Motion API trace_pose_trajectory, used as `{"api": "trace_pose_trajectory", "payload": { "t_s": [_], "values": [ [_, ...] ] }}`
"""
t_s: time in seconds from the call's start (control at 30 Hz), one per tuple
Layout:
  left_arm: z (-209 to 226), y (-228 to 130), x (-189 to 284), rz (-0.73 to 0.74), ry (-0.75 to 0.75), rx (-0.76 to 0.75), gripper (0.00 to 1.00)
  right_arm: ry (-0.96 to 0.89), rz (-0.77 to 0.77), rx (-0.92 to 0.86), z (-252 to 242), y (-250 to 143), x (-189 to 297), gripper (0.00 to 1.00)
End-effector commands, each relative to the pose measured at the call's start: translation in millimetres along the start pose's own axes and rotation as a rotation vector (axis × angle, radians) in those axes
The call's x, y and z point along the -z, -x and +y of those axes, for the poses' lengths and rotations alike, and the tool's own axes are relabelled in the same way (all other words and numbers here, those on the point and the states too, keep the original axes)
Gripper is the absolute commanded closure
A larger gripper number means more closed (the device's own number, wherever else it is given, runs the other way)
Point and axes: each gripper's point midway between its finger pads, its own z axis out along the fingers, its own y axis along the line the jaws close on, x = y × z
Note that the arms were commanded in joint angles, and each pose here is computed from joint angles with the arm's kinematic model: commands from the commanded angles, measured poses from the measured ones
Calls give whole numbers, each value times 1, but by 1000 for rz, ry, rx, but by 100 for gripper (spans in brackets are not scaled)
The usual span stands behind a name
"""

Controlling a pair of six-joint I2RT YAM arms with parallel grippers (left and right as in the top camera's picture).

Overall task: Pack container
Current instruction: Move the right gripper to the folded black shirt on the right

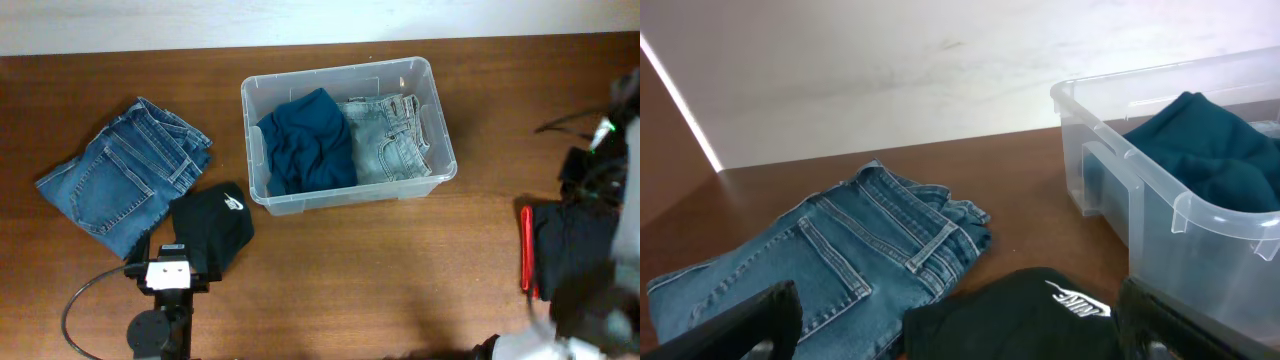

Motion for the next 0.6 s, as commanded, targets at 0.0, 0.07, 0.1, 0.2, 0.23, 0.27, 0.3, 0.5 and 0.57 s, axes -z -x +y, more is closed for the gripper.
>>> {"api": "trace_pose_trajectory", "payload": {
  "t_s": [0.0, 0.07, 0.1, 0.2, 0.23, 0.27, 0.3, 0.5, 0.57],
  "values": [
    [-1, -2, 0, 0, -7, -16, 0, 5, -181, -13, -11, -35, 32, 18],
    [-1, -2, 0, 0, -7, -16, 0, 14, -246, -22, -12, -39, 33, 2],
    [-1, -2, 0, 0, -7, -16, 0, 18, -274, -25, -12, -40, 31, 1],
    [-1, -2, 0, 0, -7, -16, 0, 18, -286, -27, -10, -42, 13, 1],
    [-1, -2, 0, 0, -7, -16, 0, 13, -271, -25, -9, -43, 4, 1],
    [-1, -2, 0, 0, -7, -16, 0, 9, -239, -21, -8, -45, -10, 1],
    [-1, -2, 0, 0, -7, -16, 0, 8, -220, -19, -7, -46, -19, 2],
    [-1, -2, 0, 0, -7, -16, 0, 41, -138, -6, 12, -35, -91, 2],
    [-1, -2, 0, 0, -7, -16, 0, 29, -124, 13, 13, -29, -101, 2]
  ]
}}
